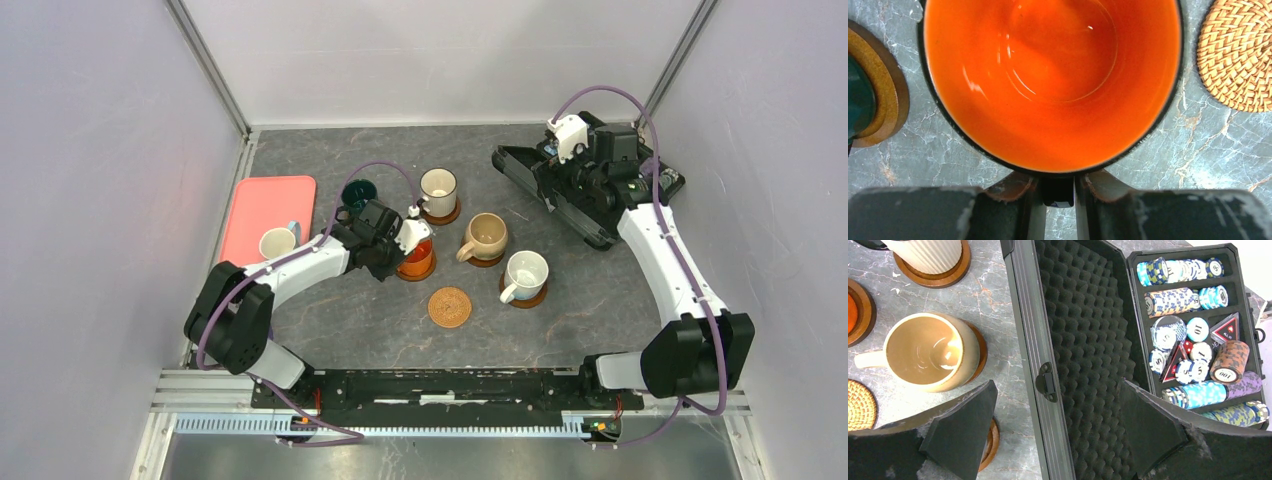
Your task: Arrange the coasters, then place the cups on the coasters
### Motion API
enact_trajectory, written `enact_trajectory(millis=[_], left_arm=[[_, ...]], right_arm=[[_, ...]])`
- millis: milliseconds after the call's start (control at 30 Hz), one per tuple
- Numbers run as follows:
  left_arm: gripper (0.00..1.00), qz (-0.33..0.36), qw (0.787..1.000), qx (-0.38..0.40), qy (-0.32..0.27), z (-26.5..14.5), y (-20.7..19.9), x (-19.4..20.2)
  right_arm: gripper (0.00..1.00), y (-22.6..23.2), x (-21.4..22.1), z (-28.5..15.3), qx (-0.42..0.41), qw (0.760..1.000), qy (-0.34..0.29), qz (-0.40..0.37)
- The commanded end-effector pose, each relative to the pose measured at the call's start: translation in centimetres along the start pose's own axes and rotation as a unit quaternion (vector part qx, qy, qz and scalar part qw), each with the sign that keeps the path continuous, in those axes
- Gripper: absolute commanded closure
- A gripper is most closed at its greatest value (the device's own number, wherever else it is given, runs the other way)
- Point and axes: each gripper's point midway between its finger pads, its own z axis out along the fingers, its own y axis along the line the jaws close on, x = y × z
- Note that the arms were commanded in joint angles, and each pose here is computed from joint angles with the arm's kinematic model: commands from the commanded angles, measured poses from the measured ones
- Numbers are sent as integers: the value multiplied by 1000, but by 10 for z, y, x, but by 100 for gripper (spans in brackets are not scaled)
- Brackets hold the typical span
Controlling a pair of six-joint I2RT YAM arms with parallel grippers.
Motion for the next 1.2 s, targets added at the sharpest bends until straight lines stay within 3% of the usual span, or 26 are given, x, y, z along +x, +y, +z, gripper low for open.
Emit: enact_trajectory(millis=[0, 267, 633, 733, 900, 1067, 1167], left_arm=[[67, -17, 999, -14, -29, -2, 5, -18], [56, -14, 999, -7, -32, -8, -1, -16], [52, -17, 1000, 0, -18, -19, -6, -11], [39, -20, 1000, -7, -16, -35, -3, -12], [2, -10, 999, -19, -36, -81, 1, -10], [0, -63, 996, -38, -55, -134, 32, -16], [0, -90, 993, -68, -43, -154, 74, -14]], right_arm=[[2, -7, -10, 1, 8, 1000, -18, -4], [2, -6, -8, 1, 9, 1000, -15, -5], [2, -4, -8, 0, 6, 1000, -17, -3], [2, -4, -9, -3, 6, 1000, -18, -7], [2, -5, -8, -8, 11, 1000, -17, -14], [2, -3, -11, -9, 5, 1000, -21, -10], [2, -1, -13, -9, 1, 1000, -24, -8]])
